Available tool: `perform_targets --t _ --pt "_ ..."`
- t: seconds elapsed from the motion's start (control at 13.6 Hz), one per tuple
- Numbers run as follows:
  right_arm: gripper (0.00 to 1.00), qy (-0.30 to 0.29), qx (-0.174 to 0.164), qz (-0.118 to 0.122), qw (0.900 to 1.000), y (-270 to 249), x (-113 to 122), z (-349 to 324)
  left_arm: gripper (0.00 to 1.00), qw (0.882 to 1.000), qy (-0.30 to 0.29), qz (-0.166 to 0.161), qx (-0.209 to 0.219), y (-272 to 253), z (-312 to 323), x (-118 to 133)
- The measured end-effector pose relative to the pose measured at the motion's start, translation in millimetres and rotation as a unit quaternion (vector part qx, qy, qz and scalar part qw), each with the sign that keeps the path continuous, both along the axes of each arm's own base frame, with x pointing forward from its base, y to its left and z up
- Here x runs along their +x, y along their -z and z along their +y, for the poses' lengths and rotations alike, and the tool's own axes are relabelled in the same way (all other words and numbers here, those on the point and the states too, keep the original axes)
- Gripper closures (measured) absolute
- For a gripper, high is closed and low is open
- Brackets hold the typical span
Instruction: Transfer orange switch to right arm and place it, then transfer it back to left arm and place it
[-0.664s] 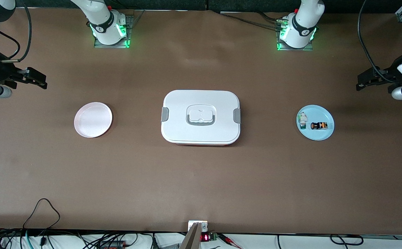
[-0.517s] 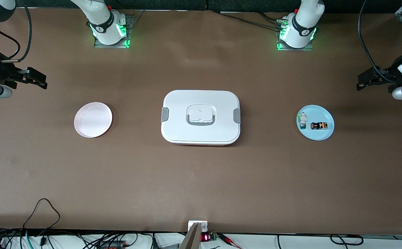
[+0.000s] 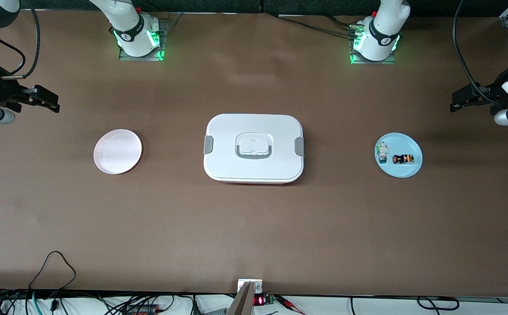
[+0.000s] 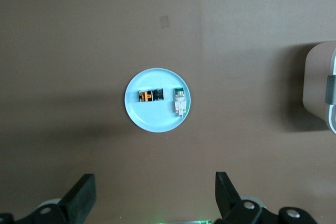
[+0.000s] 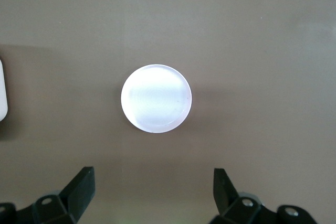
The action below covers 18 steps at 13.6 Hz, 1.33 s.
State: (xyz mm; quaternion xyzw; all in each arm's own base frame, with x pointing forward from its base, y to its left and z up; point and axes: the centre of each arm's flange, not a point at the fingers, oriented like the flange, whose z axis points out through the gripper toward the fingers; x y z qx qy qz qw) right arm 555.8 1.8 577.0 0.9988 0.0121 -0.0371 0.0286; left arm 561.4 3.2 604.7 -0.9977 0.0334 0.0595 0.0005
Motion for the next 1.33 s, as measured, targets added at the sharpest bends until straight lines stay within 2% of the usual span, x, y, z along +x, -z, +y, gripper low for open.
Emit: perform_targets --t 0.37,0.96,1.11,1.33 --pt "0.0 0.001 0.0 0.0 1.0 0.4 0.4 -0.7 0.0 1.0 0.009 0.024 -0.002 11.1 -0.2 -0.2" --pt "0.0 0.006 0.0 -0.003 1.0 0.1 1.5 -6.3 0.0 0.995 0.011 0.103 -0.005 78.4 1.1 18.5" --pt "0.0 0.005 0.0 0.001 1.0 6.3 4.9 -5.8 0.0 0.994 0.005 0.108 -0.005 102.3 4.2 28.7" --pt "0.0 0.004 -0.001 0.006 1.0 15.6 10.8 -3.9 0.0 0.995 -0.003 0.097 -0.004 146.4 8.1 36.6"
